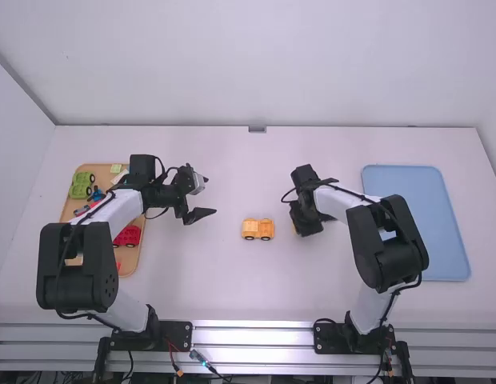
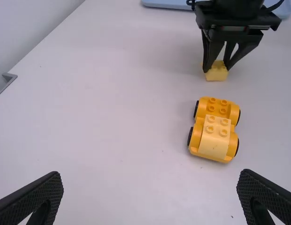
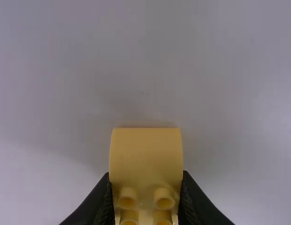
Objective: Assemble lego blocks to make yellow taxi
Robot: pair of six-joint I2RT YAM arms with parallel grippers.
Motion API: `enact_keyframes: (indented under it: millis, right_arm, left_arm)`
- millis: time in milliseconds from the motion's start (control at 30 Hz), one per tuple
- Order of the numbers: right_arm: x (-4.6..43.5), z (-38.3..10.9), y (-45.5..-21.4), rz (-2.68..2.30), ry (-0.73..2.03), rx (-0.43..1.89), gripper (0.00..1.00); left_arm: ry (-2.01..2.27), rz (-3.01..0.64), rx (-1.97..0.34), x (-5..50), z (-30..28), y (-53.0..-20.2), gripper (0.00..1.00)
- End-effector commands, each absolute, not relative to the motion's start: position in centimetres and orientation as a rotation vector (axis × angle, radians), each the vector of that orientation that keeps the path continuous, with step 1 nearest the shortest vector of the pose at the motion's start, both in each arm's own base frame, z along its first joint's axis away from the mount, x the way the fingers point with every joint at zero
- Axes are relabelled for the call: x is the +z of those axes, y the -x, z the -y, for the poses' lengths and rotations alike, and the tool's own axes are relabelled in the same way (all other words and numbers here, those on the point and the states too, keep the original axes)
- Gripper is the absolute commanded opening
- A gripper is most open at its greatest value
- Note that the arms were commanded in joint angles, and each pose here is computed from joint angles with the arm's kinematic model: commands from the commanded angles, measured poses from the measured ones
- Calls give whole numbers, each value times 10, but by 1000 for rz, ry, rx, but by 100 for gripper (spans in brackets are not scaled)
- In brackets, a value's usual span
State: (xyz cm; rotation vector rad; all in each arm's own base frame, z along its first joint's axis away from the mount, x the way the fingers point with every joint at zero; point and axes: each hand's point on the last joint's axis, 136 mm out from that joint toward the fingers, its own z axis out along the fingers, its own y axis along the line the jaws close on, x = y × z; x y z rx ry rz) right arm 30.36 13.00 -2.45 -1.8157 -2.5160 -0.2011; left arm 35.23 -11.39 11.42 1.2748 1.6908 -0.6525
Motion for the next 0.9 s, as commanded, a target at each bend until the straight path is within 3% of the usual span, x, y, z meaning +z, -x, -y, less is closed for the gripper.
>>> enact_keyframes:
  millis: [0, 133, 167, 200, 300, 333, 433, 867]
  right_arm:
    - [-27, -133, -294, 2338, 1960, -177, 0]
    - [-28, -132, -291, 2211, 2089, -148, 0]
    - [-28, -130, -292, 2199, 2108, -149, 4]
    - [-28, -130, -293, 2194, 2116, -148, 12]
    - [-28, -130, -292, 2194, 2113, -149, 53]
    - [-28, -130, -292, 2194, 2114, -149, 54]
    - [-28, -131, -293, 2194, 2114, -153, 98]
    - [-6, -136, -297, 2274, 1850, -232, 99]
  left_arm:
    - [-1284, -1654, -671, 120, 118, -347, 99]
    - [-1282, -1655, -671, 120, 118, -347, 99]
    - [-1287, -1653, -673, 120, 120, -347, 99]
    - [-1286, -1653, -674, 120, 120, -347, 99]
    - [-1279, -1659, -671, 119, 117, -347, 99]
    - [-1279, -1659, -671, 119, 117, -347, 99]
    - [-1286, -1656, -677, 119, 120, -346, 99]
    - [-1281, -1661, -677, 119, 118, -346, 99]
